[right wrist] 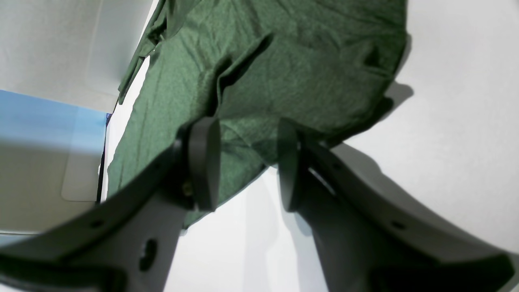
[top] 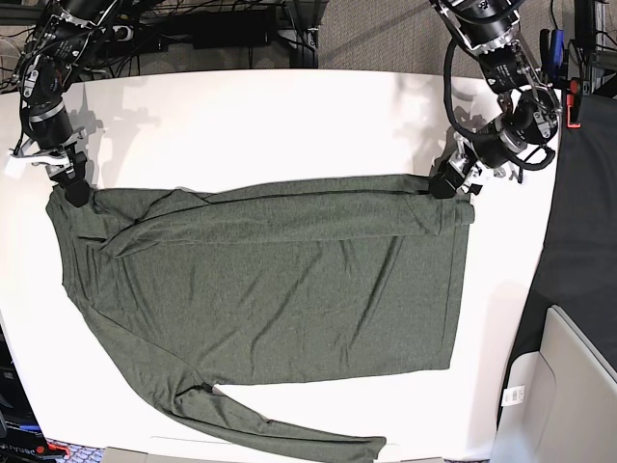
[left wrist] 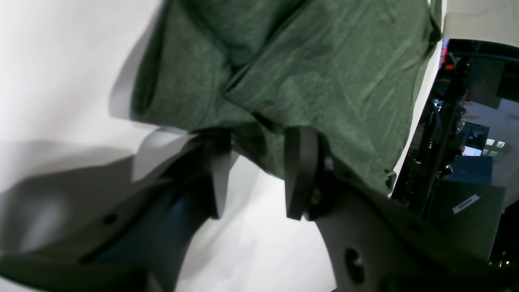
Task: Fold the T-shirt properly
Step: 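Hold the shirt edge with both grippers, adjusting the left grip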
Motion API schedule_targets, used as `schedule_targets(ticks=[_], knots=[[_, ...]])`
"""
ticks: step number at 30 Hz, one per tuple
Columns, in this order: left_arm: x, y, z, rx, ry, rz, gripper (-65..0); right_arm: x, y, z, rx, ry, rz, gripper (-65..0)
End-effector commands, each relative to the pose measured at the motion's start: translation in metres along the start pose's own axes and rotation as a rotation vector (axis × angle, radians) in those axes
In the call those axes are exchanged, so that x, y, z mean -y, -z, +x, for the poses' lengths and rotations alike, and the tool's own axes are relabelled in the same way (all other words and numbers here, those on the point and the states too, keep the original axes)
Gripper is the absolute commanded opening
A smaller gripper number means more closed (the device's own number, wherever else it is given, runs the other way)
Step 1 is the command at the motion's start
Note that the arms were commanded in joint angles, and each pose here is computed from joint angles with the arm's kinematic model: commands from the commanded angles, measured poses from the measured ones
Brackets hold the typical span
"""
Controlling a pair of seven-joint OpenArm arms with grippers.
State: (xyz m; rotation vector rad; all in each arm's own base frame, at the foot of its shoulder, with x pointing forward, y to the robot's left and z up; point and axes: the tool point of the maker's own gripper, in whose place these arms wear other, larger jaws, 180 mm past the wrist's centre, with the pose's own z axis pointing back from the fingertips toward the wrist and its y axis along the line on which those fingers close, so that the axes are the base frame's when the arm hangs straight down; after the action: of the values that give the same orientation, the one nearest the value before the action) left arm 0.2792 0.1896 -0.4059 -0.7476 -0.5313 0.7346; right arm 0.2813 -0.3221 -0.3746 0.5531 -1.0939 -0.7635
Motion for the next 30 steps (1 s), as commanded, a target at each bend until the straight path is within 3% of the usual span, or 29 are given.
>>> schedule_targets(ticks=[1,9,14,30], knots=[[0.003,-0.007,0.009,0.008,0.0,-0.005,-42.8,0.0,-0.002,0.008,0.014,-0.004,0.002,-40.9],[-0.003,-0.02,0.016,0.044,-0.084,0.053,-42.6,-0.001,-0.002,0.008,0.015,0.0,0.006,-40.9],[-0.005,-0.025,0.021,0.069,-0.031,0.116,-42.6,-0.001,-0.002,0.008,0.015,0.0,0.006,-40.9],[0.007,-0.009,0.022,0.079,0.023,0.139,-42.6,-0.002,-0.002,0.008,0.016,-0.001,0.008,-40.9]])
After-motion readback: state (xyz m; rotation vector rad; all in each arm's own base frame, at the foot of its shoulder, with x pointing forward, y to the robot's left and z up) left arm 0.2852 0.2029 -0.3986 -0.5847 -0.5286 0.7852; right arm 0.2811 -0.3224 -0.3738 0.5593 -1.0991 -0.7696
